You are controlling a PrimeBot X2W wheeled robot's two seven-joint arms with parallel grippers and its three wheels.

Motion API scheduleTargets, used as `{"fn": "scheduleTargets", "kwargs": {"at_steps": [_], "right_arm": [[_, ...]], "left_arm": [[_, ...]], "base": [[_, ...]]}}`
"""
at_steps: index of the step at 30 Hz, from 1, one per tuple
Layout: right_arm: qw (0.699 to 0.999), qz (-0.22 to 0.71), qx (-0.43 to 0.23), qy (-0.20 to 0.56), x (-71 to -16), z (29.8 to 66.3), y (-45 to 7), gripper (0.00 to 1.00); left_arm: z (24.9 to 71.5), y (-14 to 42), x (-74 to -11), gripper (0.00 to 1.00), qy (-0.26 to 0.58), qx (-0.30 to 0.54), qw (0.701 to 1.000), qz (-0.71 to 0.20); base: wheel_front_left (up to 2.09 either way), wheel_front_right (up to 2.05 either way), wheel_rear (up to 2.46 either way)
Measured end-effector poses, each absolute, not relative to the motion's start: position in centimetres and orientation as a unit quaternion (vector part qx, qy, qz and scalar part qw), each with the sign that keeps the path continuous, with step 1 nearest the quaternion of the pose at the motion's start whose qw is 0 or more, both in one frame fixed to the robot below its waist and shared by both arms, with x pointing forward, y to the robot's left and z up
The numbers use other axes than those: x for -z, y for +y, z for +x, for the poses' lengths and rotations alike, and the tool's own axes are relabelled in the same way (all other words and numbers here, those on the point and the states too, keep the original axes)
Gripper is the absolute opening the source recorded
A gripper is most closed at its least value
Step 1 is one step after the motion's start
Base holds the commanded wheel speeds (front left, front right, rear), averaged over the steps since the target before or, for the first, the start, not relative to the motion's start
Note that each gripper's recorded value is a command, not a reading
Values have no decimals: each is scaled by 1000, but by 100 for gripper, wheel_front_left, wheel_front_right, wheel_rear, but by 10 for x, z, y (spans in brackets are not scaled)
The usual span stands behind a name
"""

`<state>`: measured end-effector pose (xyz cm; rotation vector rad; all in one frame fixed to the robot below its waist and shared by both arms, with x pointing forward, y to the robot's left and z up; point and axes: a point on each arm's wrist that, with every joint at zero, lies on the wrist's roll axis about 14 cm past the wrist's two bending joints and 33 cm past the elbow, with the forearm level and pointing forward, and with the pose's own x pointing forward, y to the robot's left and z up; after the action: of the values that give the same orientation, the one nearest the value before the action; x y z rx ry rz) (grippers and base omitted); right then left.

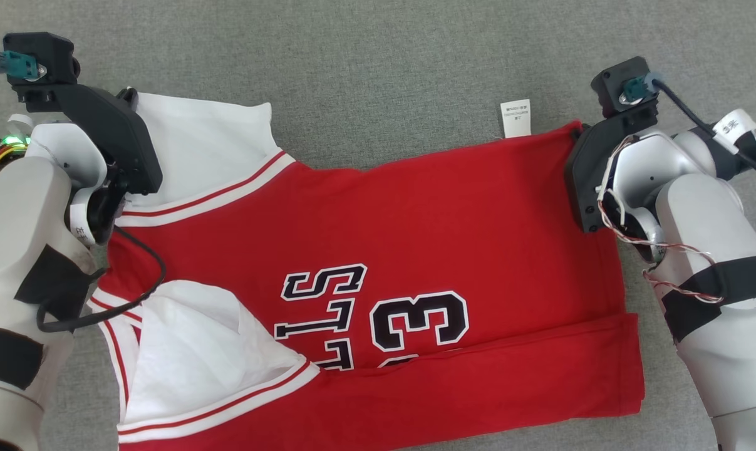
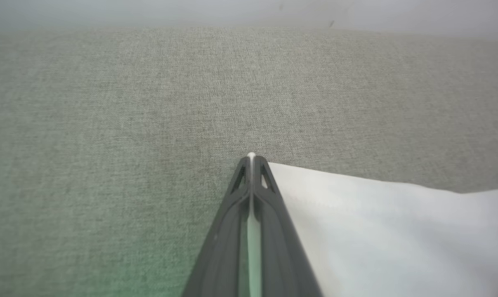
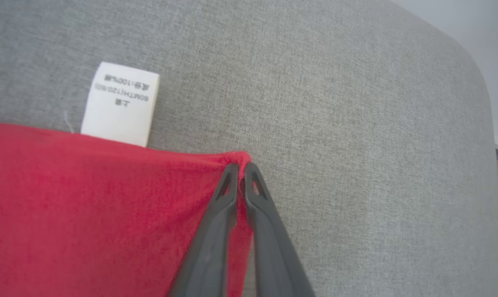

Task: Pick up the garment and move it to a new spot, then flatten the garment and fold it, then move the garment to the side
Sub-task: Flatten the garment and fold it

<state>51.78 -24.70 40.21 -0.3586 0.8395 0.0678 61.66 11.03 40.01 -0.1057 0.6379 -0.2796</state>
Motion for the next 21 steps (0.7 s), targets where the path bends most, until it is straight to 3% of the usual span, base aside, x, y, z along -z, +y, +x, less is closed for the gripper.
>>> {"fn": "scheduleTargets", "kwargs": {"at_steps": [6,12,21], "right_arm": [[906,-174,-35,385,-408,524,-245,0],[920,-158,-36,356,-417,521,-243,0],[953,-97,-11,288,-436,490,-249,0]], "left_arm": [[619,110,-415,0,280,136,948,-64],[614,112,-445,0,194,122,963,-144],[550,111,-461,0,113,121,966,-198]], "base": [[0,0,0],[0,0,0],[0,0,0]]}}
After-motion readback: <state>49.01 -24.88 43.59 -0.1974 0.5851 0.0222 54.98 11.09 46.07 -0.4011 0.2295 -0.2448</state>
